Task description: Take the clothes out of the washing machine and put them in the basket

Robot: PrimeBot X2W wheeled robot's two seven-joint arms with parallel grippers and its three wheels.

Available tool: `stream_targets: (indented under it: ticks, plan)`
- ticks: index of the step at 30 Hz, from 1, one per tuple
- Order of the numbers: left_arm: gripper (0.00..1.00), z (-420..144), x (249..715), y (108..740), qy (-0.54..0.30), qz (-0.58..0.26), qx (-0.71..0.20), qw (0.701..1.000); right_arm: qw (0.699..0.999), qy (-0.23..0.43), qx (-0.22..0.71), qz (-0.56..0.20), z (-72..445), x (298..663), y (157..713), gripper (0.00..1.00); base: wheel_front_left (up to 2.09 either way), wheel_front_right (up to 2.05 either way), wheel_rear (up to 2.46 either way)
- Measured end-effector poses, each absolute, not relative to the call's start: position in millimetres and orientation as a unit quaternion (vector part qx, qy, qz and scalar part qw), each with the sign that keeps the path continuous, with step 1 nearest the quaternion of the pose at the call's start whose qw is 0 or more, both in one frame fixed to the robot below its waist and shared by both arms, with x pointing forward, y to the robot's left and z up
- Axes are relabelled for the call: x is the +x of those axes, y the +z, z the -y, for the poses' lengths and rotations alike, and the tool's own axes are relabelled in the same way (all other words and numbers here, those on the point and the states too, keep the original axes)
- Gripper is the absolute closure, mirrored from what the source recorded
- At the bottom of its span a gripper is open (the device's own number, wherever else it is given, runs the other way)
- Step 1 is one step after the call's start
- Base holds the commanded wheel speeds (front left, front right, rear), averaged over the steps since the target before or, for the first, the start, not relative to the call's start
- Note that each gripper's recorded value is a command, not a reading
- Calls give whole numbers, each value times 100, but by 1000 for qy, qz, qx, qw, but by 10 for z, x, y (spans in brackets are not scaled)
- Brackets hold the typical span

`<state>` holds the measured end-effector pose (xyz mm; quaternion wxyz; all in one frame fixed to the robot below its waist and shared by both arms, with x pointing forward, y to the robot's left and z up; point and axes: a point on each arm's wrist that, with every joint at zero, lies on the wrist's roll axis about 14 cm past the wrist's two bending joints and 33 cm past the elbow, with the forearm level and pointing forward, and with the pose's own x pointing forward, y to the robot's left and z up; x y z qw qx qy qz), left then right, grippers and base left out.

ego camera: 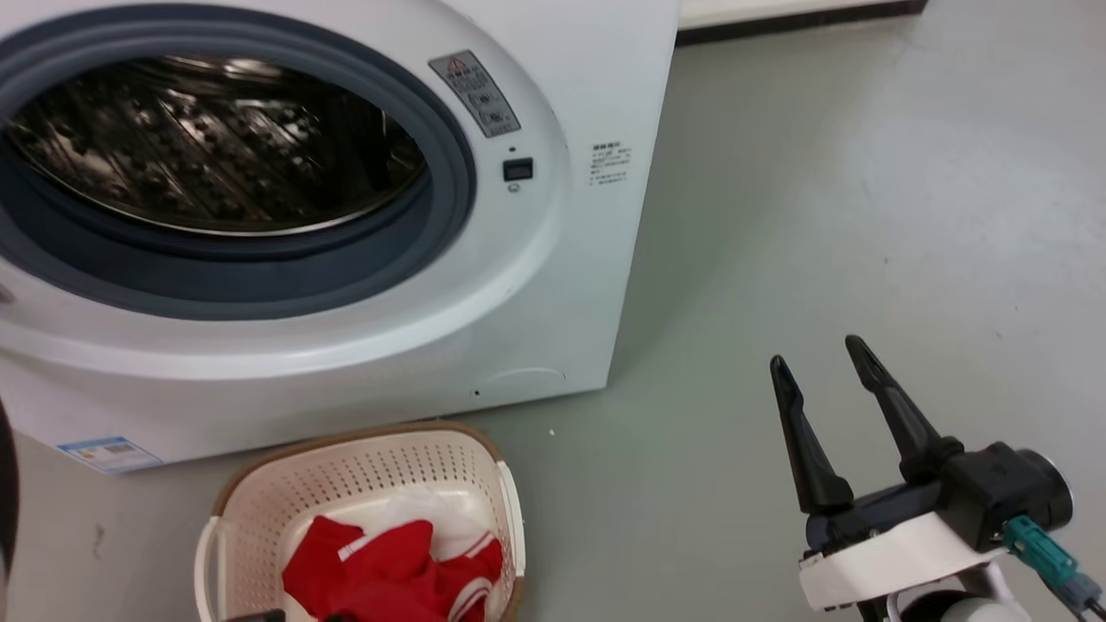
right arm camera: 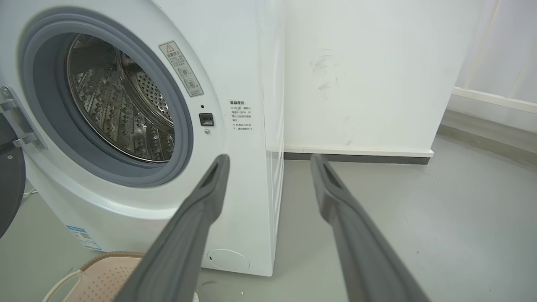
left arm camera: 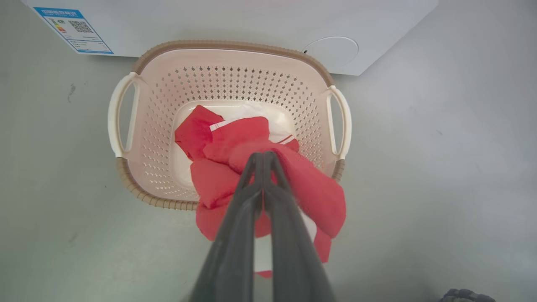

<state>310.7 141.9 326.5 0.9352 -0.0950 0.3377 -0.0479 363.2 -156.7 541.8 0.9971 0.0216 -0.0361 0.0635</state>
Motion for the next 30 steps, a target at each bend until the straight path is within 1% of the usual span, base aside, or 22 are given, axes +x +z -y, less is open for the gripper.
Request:
stream_targets:
  ticks: [9, 17, 21, 28, 30]
  plan:
    - [100, -1516, 3567, 2706, -45, -382, -66, 921, 998, 53, 15, 18, 1653, 3937, 5216, 0, 0, 0, 0]
    - [100, -1473, 3974, 2233, -56, -410, -43, 909, 999, 31, 12, -15, 1803, 4077, 4902, 0, 0, 0, 0]
    - [100, -1480, 4063, 1983, -52, -433, -36, 899, 999, 24, 12, -28, 1855, 4134, 4775, 0, 0, 0, 0]
    - [100, -1395, 4084, 1576, -55, -482, -32, 874, 998, 21, 7, -58, 1877, 4187, 4522, 0, 0, 0, 0]
    - [100, -1328, 4053, 1466, -63, -502, -31, 862, 998, 18, 5, -66, 1898, 4194, 4458, 0, 0, 0, 0]
